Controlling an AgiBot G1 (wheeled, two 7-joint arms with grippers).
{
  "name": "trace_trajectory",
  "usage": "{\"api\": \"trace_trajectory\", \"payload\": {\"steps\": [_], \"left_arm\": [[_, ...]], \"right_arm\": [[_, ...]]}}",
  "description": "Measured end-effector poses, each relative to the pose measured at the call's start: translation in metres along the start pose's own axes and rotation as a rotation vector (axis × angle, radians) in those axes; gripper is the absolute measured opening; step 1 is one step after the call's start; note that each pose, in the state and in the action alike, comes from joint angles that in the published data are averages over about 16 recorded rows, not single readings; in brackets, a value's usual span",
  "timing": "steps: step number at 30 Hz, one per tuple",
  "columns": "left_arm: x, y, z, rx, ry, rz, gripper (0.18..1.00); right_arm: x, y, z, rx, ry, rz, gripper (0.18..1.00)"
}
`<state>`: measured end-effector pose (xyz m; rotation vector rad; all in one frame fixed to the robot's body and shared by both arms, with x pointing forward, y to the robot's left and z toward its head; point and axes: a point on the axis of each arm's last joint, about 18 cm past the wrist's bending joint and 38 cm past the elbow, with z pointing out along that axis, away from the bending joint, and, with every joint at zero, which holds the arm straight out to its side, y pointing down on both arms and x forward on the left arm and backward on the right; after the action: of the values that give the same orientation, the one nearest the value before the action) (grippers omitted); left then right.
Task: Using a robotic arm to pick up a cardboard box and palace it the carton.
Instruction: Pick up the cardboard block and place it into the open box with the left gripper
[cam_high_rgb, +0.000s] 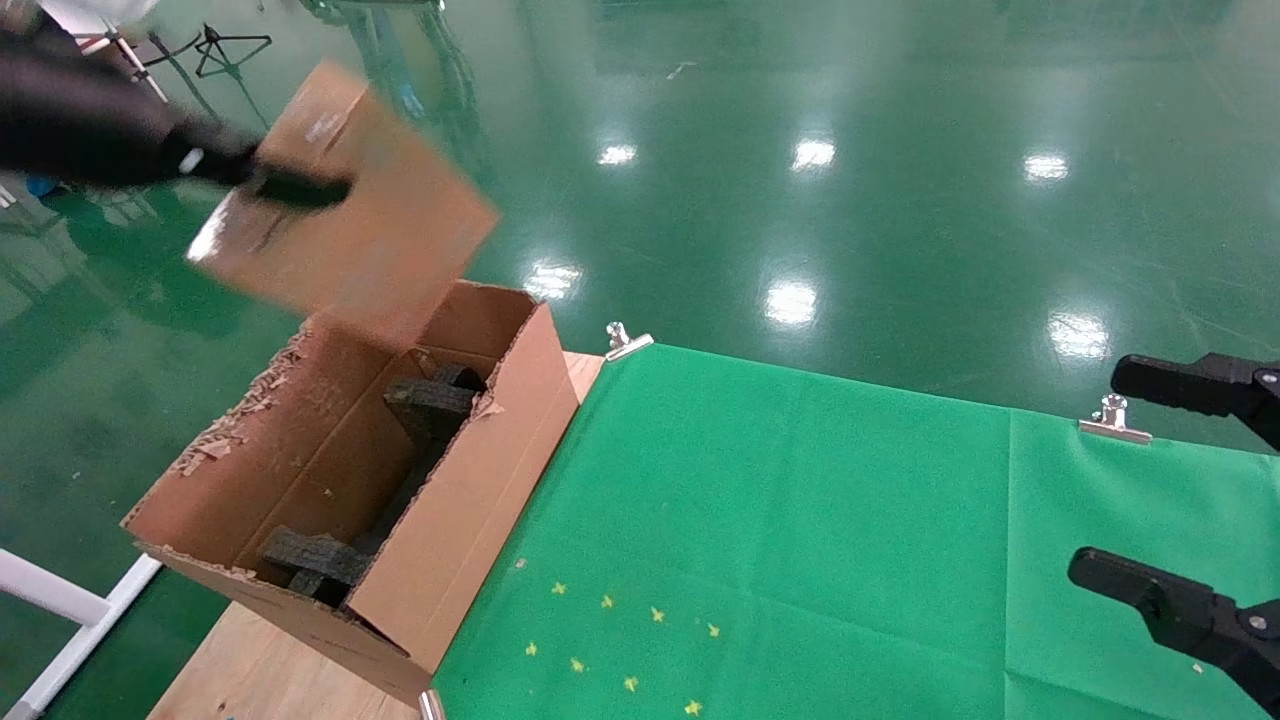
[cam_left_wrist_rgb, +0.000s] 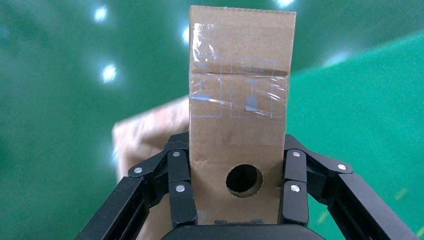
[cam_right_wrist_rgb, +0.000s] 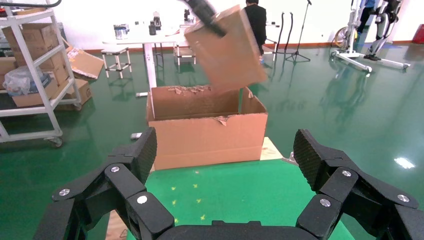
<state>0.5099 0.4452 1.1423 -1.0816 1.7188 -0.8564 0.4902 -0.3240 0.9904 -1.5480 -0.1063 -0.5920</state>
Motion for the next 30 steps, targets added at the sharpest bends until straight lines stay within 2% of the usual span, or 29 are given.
{"api": "trace_trajectory", "payload": {"steps": [6,12,21,30], "left_arm": [[-0.038,0.058,0.012,-0.122,-0.030,-0.051,0.396],[-0.067,0.104,0.036,-0.193,-0.047,-0.091,0.395],[-0.097,0.148,0.075,-0.253,-0.095,-0.161,0.394],[-0.103,0.184,0.109,-0.338,-0.126,-0.242,0.392]], "right_arm": [[0.000,0.000,0.000,0.000,0.000,0.000,1.001],[0.000,0.000,0.000,0.000,0.000,0.000,1.001],[0.000,0.000,0.000,0.000,0.000,0.000,1.001],[0.000,0.000,0.000,0.000,0.000,0.000,1.001]]}}
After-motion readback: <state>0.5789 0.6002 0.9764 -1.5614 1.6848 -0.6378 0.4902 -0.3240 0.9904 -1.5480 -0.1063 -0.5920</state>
